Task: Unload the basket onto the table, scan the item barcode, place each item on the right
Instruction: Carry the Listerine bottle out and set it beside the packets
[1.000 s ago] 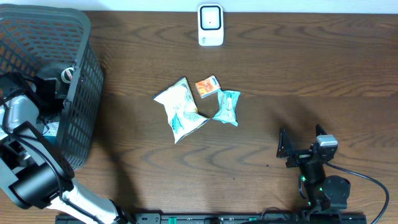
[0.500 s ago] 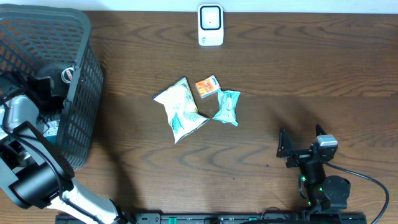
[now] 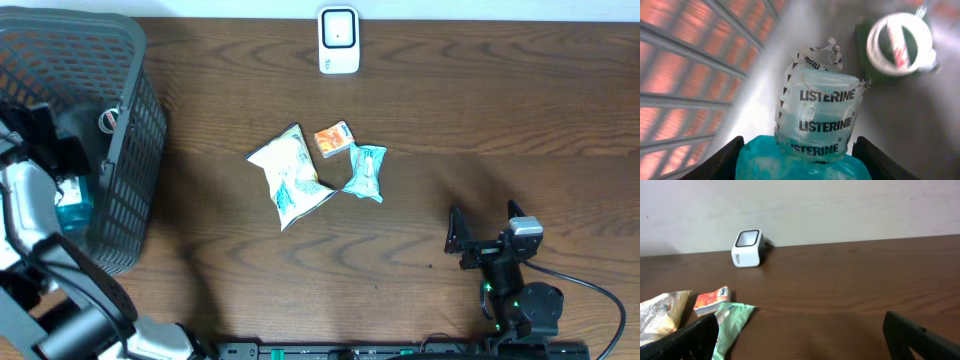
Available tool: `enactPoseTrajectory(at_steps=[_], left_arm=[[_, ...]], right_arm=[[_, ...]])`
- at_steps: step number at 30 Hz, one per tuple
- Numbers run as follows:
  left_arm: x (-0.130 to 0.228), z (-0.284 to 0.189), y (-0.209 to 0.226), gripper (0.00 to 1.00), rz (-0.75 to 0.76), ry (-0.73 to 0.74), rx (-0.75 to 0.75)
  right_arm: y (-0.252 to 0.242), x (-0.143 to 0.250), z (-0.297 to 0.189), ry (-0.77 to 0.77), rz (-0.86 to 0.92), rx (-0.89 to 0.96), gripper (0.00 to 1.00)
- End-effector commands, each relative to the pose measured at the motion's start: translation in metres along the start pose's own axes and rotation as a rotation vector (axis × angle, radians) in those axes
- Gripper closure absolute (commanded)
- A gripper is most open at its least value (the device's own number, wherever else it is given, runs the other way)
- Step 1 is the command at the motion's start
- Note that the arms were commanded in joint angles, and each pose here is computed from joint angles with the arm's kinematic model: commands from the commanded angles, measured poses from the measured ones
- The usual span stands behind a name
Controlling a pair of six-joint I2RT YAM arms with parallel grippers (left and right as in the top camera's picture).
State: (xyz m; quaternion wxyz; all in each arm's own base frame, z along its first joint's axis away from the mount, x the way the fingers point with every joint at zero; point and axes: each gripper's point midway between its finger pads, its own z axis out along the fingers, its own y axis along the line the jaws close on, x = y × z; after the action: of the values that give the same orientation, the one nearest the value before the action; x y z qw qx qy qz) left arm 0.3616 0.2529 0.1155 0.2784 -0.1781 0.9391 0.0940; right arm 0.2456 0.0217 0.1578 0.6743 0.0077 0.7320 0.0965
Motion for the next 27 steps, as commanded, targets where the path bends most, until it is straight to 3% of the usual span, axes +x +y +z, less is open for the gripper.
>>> enactPoseTrajectory(at_steps=[1, 10, 15, 21, 27], left_arm=[[-0.034, -0.040, 0.000, 0.55, -0.091, -0.143, 0.005], [-0.101, -0.175, -0.039, 0.55, -0.123, -0.550, 0.226], [-0.118, -0.269, -0.092, 0.55, -0.089, -0.761, 0.502], [-0.108, -0.320, -0.170, 0.55, 0.020, -0.794, 0.743], [-0.073, -0.342, -0.277, 0.56, 0.195, -0.696, 1.012]], right_arm=[[0.002, 0.002, 0.000, 0.007, 0.010, -0.008, 0.01], [0.002, 0.002, 0.000, 0.007, 0.010, -0.008, 0.01], [0.002, 0.002, 0.000, 0.007, 0.010, -0.008, 0.01], [0.002, 0.002, 0.000, 0.007, 0.010, -0.008, 0.01], [0.002, 0.002, 0.000, 0.007, 0.010, -0.008, 0.01]])
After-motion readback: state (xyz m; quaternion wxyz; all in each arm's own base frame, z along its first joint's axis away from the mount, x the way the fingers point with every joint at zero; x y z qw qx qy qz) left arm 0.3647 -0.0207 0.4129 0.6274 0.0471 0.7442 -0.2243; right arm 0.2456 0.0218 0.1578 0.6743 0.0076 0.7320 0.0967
